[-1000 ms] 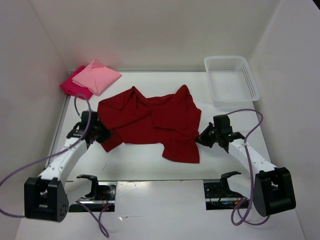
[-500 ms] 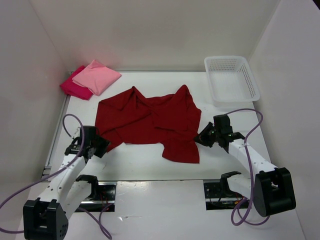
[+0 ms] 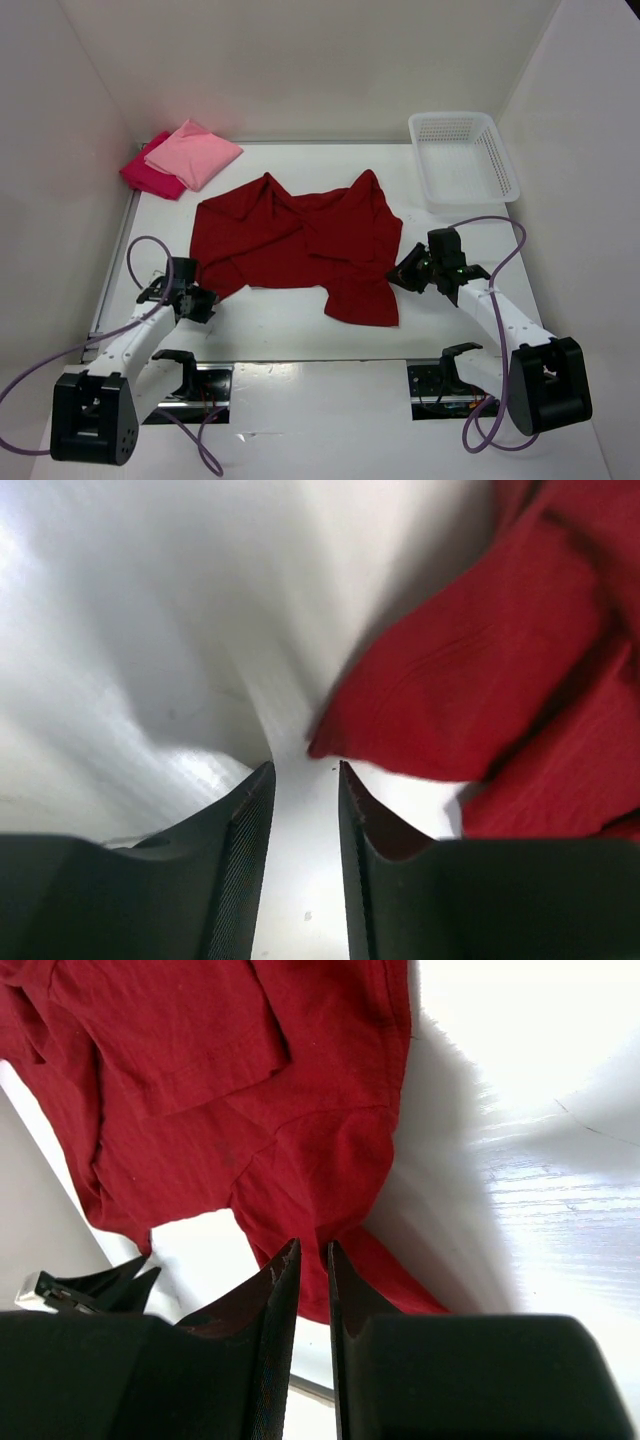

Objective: Fold and stack the t-shirts
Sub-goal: Flatten out the tshirt

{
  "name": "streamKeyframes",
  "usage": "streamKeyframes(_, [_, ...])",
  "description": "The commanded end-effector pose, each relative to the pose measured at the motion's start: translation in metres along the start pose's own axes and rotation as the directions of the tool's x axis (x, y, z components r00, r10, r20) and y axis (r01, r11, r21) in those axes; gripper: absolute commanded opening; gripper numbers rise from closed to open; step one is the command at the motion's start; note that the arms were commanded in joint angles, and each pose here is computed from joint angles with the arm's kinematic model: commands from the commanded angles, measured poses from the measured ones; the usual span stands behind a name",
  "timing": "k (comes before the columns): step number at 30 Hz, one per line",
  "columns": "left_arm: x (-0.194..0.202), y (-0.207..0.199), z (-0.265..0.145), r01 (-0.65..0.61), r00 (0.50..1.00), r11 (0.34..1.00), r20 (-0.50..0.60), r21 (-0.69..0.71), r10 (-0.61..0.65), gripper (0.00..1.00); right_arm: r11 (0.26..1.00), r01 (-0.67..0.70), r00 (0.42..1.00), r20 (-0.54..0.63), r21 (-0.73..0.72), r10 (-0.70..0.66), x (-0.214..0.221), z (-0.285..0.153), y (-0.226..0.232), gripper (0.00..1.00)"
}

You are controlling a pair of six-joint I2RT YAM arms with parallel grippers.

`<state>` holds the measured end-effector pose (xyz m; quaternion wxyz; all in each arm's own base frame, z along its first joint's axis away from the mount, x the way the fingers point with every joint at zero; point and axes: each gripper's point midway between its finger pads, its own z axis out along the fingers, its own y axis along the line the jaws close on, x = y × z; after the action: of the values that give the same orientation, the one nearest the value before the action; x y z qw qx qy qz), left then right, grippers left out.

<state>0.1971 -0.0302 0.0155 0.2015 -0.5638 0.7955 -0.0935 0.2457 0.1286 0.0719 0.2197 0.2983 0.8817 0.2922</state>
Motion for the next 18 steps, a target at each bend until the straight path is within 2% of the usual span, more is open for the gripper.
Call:
streamKeyframes(1, [-0.009,-0.010,0.003,0.051,0.998,0.999,0.031,-0.001,-0.050,0.39,0.996,0.034,0.998,0.057,-0.077,-0.029,-0.017,-0.007,0.024,0.22])
streamKeyframes(10, [-0.015,-0.011,0.009,0.069,0.996,0.997,0.056,-0.032,-0.067,0.41,0.993,0.069,0.996,0.066,-0.098,-0.063,-0.022,-0.015,0.036,0.22])
streamKeyframes(15, [-0.015,-0.011,0.003,0.087,0.993,0.996,0.073,0.036,-0.090,0.41,0.992,0.078,0.995,0.067,-0.098,-0.072,-0.022,-0.015,0.036,0.22])
streamKeyframes(18, [-0.020,-0.014,0.004,0.078,0.993,0.996,0.084,0.050,-0.082,0.36,0.992,0.078,0.995,0.067,-0.098,-0.072,-0.022,-0.015,0.036,0.22])
